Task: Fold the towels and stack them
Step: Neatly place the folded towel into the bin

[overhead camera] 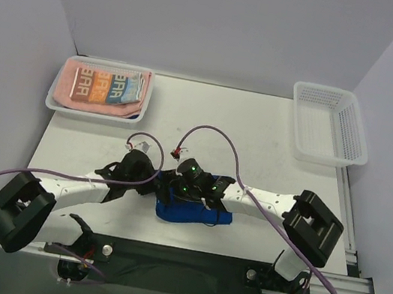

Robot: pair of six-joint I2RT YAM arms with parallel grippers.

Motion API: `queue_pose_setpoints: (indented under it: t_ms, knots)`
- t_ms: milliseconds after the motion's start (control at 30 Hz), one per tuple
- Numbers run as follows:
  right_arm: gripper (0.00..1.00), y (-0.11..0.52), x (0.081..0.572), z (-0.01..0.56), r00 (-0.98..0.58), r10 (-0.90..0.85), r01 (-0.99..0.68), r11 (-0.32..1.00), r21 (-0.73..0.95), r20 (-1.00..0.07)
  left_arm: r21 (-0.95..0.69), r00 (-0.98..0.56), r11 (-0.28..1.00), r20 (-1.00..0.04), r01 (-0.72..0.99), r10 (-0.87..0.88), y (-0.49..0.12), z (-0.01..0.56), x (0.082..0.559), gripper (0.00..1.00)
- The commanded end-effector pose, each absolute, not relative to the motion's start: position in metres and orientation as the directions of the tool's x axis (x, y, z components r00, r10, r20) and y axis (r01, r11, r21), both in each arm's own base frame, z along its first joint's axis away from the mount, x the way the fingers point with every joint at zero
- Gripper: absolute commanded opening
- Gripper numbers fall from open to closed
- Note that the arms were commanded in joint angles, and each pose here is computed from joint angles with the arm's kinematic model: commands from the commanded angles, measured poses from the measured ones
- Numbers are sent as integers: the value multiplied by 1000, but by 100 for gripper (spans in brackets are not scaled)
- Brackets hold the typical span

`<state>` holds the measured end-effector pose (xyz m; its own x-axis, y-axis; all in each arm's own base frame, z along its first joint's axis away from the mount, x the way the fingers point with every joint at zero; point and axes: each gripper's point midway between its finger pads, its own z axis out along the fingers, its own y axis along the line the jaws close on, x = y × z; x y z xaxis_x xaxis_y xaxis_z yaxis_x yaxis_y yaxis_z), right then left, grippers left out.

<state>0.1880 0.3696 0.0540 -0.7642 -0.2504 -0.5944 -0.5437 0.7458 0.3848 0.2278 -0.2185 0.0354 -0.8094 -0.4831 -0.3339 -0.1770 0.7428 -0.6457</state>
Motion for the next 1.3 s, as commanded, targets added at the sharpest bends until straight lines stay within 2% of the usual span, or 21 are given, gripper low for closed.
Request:
queue_pose_setpoints:
  t_ms: [0,233,367,600,767,800,933,1133,1267]
  knots:
    - [67,351,201,94,-686,-226,-570,759,316,-692,-608,-792,794,-472,-25,-387,-219,66,253,0]
    - [71,281,207,108,-647,-198,-499,840,212,-736,-508,-779,857,-569,83,-262,-204,95,296,0]
    - [71,237,204,103,-656,-213,-443,885,141,-725,-475,-759,870,-613,130,-221,-199,118,321,2]
    - [72,191,205,96,-695,-148,-360,919,161,-704,-432,-722,884,-669,180,-179,-198,158,375,2]
    - [72,174,210,96,-714,-105,-319,929,188,-692,-485,-725,854,-656,189,-212,-202,188,408,0]
    - [72,173,210,95,-719,-104,-319,928,193,-687,-515,-709,829,-667,219,-228,-208,212,417,0]
    - [72,173,209,92,-736,-111,-330,920,211,-667,-603,-719,763,-636,235,-281,-210,249,435,0]
    - [72,170,212,88,-756,-102,-315,922,224,-646,-680,-666,679,-645,276,-375,-191,313,461,0]
    - [72,168,216,88,-758,-104,-315,923,221,-644,-717,-687,648,-607,257,-399,-170,334,471,0]
